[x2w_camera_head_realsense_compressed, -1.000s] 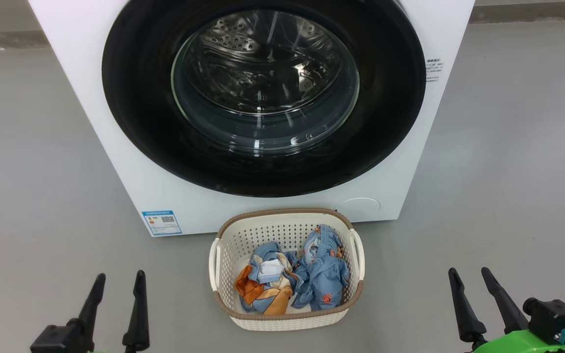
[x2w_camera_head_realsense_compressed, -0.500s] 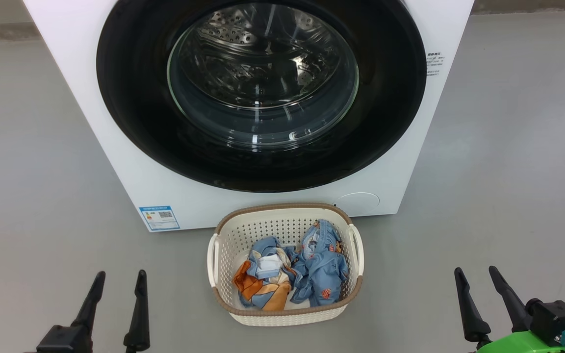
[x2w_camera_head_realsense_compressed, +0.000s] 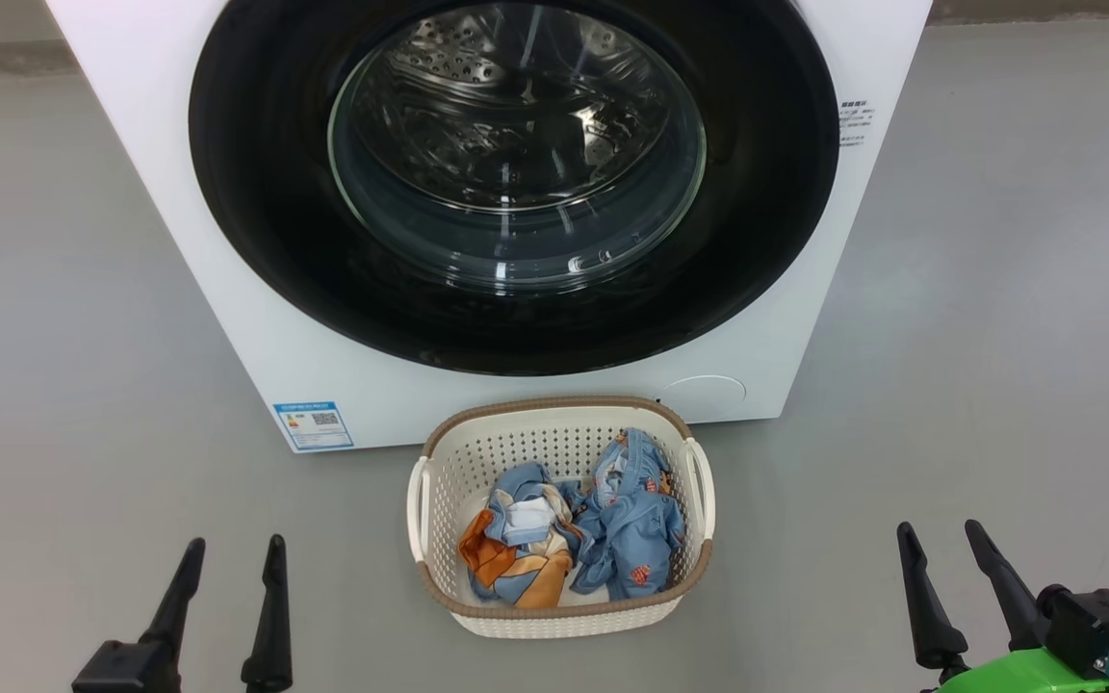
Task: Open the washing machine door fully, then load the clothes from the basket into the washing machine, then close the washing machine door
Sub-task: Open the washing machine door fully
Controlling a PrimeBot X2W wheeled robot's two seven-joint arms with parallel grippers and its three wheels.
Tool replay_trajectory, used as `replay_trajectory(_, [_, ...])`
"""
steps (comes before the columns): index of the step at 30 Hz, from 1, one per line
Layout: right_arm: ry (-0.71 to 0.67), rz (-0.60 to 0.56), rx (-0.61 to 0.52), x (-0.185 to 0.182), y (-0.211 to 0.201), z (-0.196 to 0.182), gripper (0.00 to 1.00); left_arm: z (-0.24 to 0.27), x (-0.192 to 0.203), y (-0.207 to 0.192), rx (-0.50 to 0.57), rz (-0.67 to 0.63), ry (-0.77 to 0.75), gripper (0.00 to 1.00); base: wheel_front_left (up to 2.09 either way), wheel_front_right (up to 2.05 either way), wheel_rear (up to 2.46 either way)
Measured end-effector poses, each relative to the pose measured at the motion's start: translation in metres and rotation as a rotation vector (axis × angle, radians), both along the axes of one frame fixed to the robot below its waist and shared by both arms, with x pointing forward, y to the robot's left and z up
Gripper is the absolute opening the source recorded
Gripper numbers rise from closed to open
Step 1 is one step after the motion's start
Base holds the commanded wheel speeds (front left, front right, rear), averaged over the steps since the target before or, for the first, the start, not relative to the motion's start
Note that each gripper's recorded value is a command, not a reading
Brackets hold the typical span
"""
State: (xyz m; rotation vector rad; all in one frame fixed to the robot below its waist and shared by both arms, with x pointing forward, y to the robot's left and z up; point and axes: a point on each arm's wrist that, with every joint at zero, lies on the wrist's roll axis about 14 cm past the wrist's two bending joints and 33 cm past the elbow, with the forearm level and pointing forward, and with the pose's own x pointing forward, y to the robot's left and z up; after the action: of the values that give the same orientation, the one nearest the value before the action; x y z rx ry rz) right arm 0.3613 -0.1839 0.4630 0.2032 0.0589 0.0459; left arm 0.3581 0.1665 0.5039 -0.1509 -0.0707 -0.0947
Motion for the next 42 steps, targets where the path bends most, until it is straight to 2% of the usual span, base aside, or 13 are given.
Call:
replay_trajectory(19, [0.002,-0.005,0.001,0.0003,-0.0014,-0.0006,1.00,-0.0080,-0.0002,0.0048,0.037,0.011,0.022,1.00,0.14,0.14,-0.27])
replay_trajectory(38, [0.000,-0.011,0.003,0.0007,-0.0027,-0.0003,1.00,-0.0099,0.0003,0.0025,0.040,0.007,0.028,1.00,1.09,1.09,-2.19])
replay_trajectory(42, [0.002,-0.011,0.003,0.0006,-0.0030,-0.0007,1.00,-0.0080,0.0009,0.0022,0.001,0.011,0.023,1.00,1.12,1.11,-2.23])
